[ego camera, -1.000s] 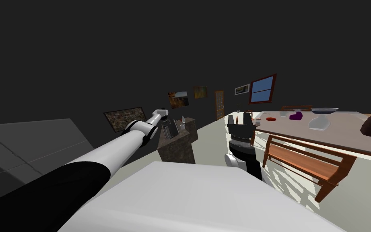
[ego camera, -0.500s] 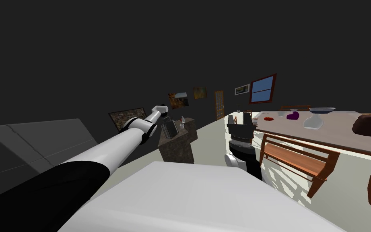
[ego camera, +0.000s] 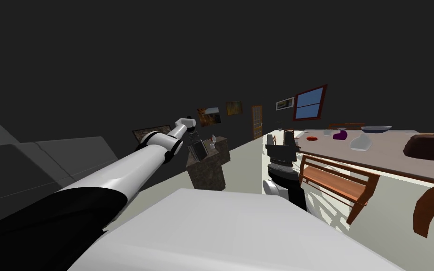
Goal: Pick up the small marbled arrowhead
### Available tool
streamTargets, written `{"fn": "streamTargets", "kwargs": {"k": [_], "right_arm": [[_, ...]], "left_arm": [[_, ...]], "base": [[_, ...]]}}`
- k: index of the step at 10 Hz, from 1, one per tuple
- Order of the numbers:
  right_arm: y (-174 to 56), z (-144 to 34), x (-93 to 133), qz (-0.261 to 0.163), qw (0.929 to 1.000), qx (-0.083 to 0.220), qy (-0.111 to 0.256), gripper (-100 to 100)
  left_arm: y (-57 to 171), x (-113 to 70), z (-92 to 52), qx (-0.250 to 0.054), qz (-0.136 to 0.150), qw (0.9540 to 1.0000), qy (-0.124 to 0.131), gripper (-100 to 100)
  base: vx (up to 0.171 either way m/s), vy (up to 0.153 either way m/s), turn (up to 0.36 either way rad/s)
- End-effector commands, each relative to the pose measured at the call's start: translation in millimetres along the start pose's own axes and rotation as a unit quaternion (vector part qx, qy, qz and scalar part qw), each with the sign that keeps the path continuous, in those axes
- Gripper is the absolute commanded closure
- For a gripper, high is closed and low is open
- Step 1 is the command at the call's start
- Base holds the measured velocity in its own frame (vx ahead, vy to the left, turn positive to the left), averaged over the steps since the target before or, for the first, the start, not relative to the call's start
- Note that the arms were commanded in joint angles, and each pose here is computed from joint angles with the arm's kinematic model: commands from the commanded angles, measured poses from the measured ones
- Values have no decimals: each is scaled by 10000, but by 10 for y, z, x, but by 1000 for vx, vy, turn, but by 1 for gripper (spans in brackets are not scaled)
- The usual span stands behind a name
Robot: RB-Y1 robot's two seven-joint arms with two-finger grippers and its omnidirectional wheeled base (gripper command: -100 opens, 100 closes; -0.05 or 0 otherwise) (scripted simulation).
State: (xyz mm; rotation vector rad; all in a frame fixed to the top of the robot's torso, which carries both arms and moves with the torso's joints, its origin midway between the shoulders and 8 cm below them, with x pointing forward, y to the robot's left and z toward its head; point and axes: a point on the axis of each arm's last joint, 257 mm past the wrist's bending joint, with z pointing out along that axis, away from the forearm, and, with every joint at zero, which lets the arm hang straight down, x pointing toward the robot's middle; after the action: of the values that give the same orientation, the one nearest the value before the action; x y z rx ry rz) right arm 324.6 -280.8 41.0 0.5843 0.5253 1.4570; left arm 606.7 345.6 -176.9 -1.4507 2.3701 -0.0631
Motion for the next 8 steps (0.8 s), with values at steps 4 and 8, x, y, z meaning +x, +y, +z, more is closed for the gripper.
{"fn": "streamTargets", "kwargs": {"k": [4, 8], "right_arm": [[0, 0, -1, -1, 10000, 0, 0, 0], [0, 0, -1, -1, 10000, 0, 0, 0]], "left_arm": [[-19, -125, -156, 28, -34, 9999, -113, -100], [-316, -209, -463, 407, 177, 9984, -358, -100]], "base": [[-43, -41, 13], [-46, -29, 19]]}}
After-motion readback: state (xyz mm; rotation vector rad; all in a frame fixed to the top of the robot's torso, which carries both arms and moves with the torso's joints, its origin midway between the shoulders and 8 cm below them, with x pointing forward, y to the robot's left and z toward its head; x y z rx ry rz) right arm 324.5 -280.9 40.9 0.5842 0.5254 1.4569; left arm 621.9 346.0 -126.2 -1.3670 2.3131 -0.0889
